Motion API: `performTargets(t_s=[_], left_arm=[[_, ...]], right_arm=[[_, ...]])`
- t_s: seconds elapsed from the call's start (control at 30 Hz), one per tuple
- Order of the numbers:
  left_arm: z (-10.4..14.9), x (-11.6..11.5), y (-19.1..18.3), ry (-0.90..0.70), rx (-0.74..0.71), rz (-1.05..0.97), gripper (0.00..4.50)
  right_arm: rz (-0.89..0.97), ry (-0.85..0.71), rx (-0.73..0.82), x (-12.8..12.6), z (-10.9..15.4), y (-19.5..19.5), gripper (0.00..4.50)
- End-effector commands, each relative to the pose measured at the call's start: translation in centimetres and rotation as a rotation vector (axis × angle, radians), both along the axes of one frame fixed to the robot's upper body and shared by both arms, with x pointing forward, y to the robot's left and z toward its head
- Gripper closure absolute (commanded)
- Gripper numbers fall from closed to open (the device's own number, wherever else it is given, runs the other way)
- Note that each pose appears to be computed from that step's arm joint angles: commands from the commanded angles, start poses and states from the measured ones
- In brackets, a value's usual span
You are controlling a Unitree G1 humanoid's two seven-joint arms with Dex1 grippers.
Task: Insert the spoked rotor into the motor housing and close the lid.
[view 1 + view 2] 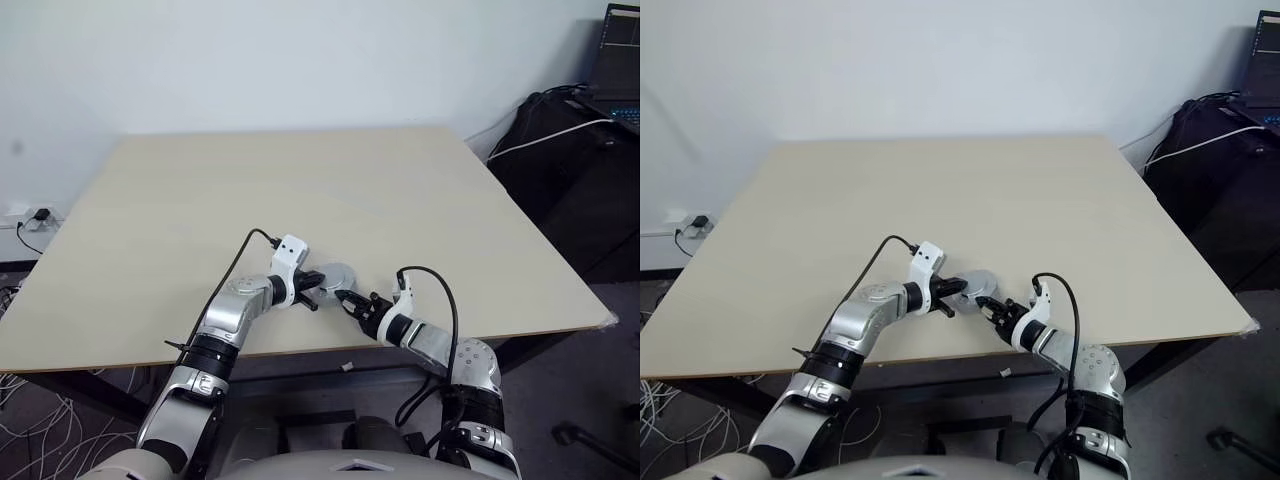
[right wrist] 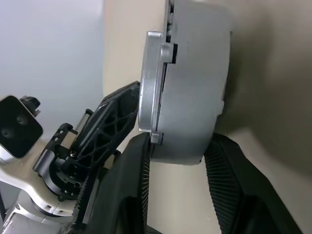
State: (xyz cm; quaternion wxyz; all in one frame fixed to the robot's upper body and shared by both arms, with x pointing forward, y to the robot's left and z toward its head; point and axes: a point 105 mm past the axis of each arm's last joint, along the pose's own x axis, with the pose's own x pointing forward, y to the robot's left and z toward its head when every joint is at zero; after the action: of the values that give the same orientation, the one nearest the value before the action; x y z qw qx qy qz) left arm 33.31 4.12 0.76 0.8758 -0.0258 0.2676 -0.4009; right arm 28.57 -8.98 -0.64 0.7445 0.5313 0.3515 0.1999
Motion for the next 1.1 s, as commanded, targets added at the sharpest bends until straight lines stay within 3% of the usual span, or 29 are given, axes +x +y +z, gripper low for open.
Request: performTargets(t_s=[0.03,0.4,0.73,1.1], left_arm=[[-1.5,-0.8,0.0,0.058,0.029,-0.005,4.5],[-1.7,-0.9,0.0,0.063,0.026,-0.004,4.5],[-1.6,-0.8,-0.1,0.061,0.026,-0.007,4.5],[-1.6,-0.8,0.0,0.062,0.025,-0.003,4.5]], right_arm=[[0.04,-0.138,0.066,1.0,3.7,1.6,3.16],[-0.047,-0.169,0.025,1.6,4.0,1.1,3.16],[-0.051,-0.18,0.044,1.7,4.4,1.2,0.04],[-0.096,-0.202,0.083,2.7,5.1,1.4,0.04]])
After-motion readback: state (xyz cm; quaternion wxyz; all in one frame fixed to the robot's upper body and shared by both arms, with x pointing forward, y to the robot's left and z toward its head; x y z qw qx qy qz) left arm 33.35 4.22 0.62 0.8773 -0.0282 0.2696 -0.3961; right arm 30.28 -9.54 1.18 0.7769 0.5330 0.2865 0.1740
